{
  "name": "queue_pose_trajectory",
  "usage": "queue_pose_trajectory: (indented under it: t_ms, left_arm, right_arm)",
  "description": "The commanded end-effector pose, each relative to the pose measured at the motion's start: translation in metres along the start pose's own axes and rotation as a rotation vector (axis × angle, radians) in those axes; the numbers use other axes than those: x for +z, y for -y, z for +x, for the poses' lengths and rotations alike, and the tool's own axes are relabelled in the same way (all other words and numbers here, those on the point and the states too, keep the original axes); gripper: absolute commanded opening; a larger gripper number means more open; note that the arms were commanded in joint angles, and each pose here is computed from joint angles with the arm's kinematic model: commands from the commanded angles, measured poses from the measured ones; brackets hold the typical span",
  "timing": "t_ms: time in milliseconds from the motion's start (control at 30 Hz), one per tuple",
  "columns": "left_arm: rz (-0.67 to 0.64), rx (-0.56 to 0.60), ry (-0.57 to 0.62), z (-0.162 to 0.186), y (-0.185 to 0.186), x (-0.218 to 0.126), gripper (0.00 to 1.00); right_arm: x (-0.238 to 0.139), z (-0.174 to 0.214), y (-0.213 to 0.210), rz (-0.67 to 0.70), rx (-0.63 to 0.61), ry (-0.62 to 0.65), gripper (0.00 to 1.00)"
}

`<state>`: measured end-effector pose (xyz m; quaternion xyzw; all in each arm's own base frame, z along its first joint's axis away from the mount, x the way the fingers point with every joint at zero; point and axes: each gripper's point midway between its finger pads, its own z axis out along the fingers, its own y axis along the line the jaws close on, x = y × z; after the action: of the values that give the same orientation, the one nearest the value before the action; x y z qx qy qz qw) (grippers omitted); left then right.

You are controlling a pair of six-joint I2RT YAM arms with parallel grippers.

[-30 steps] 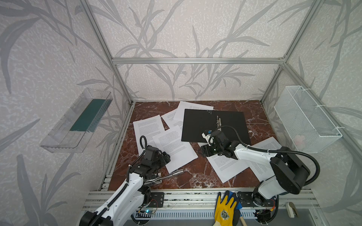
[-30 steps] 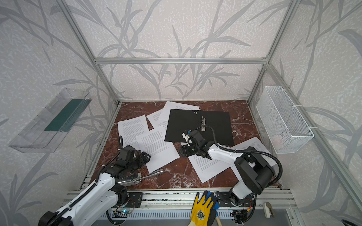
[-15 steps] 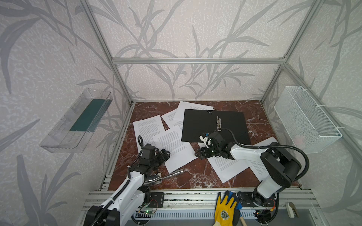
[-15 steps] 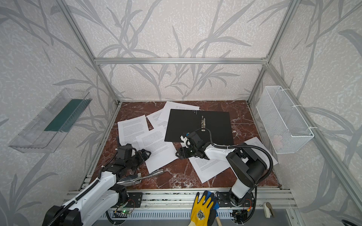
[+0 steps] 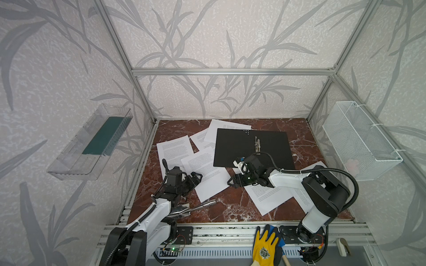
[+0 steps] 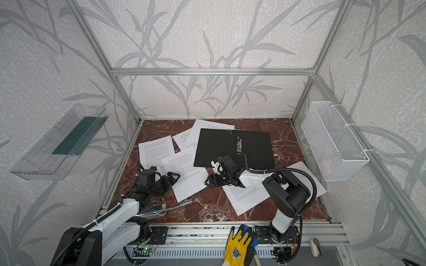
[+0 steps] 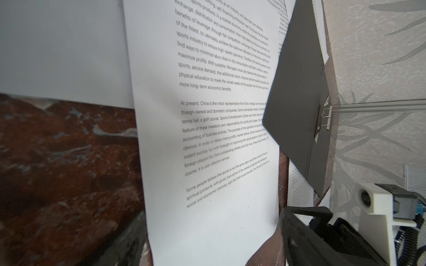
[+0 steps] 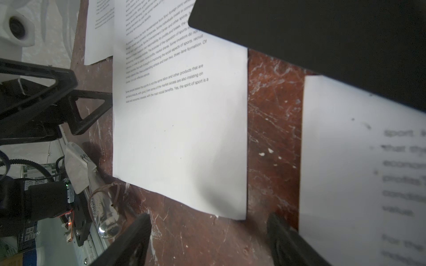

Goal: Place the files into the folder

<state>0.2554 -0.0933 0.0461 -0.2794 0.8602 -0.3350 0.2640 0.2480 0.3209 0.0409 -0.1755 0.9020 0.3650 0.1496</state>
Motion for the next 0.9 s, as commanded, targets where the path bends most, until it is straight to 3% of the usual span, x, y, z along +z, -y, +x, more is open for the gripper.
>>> queue_pose_trajectory:
  t_ms: [0,267,600,867]
  left_arm:
    - [0.064,-0.027,-0.004,0.002,0.008,0.000,0.91]
    - [0.197,0.017,0.037,-0.008,0.039,-0.010,0.92]
    - [0.144,0.024,0.038,-0.010,0.030,-0.004,0.90]
    - [0.120,0.016,0.025,-0.010,0.025,0.002,0.70]
  right_arm:
    - [0.007,0.001,-0.004,-0.031,0.018,-0.018,0.80]
    - [0.008,0.001,-0.006,-0.044,0.023,-0.020,0.80]
    - [0.008,0.001,-0.006,-0.042,0.020,-0.020,0.80]
    - [0.006,0.000,-0.008,-0.044,0.008,-0.013,0.83]
